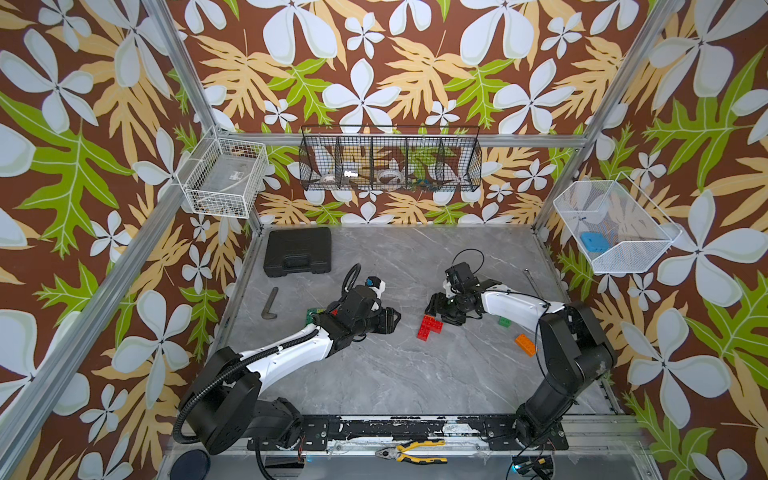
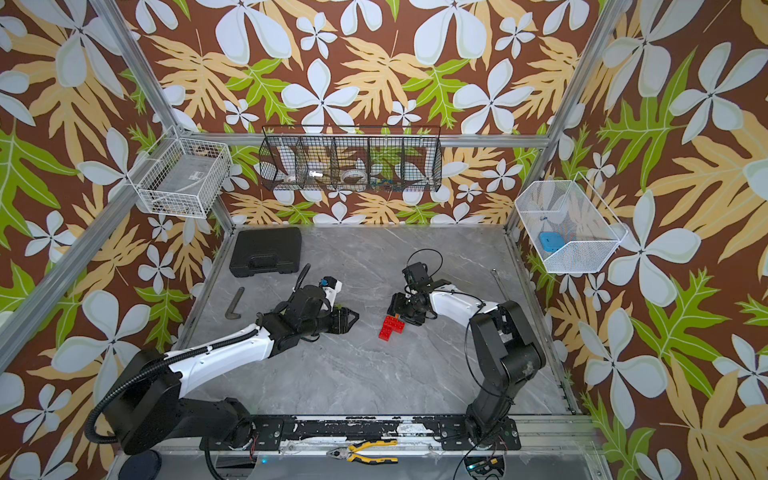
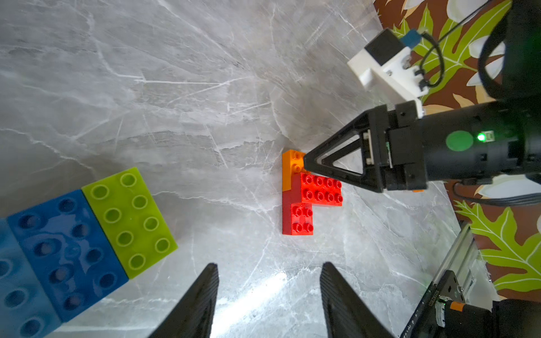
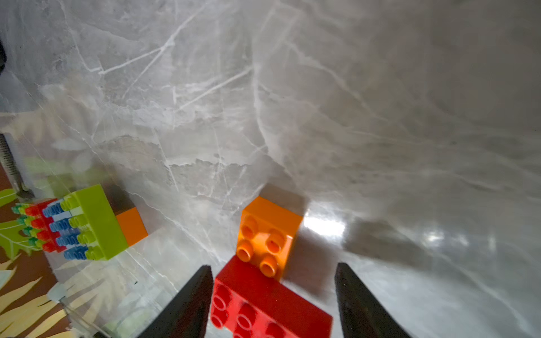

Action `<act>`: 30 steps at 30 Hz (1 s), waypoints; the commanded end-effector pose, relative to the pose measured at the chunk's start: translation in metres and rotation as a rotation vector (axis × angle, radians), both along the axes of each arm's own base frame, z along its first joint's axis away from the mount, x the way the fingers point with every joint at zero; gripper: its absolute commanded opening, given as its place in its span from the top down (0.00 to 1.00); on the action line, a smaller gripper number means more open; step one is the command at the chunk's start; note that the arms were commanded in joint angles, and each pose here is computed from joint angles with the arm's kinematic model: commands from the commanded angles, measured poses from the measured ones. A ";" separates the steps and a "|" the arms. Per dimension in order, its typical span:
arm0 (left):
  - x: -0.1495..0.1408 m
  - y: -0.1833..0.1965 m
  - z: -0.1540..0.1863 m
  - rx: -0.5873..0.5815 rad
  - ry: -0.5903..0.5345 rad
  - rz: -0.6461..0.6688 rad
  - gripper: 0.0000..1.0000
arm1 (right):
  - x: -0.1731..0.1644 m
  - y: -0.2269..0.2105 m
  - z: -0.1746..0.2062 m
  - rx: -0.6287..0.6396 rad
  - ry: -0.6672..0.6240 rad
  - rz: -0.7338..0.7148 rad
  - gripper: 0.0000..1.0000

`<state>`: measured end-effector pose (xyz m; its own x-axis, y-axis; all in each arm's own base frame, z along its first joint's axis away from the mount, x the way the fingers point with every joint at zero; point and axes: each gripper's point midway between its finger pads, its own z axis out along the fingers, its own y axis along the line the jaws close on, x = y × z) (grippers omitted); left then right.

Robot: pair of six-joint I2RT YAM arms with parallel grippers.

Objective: Assemble a rectangle with lego
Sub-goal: Adjust the lego brick at the center of the board.

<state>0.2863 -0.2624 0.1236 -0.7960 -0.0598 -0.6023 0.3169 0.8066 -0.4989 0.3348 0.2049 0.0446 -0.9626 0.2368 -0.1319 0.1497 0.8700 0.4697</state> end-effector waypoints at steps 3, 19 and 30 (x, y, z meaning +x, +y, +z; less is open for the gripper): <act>0.004 0.001 0.006 -0.011 -0.034 0.013 0.42 | 0.014 0.021 0.000 0.072 0.000 0.028 0.35; 0.003 0.015 0.005 0.053 -0.058 0.039 0.43 | -0.001 0.087 -0.011 0.035 0.041 0.325 0.40; 0.038 0.058 0.052 0.238 -0.281 0.192 0.27 | 0.028 -0.056 0.062 -0.417 -0.165 0.105 0.31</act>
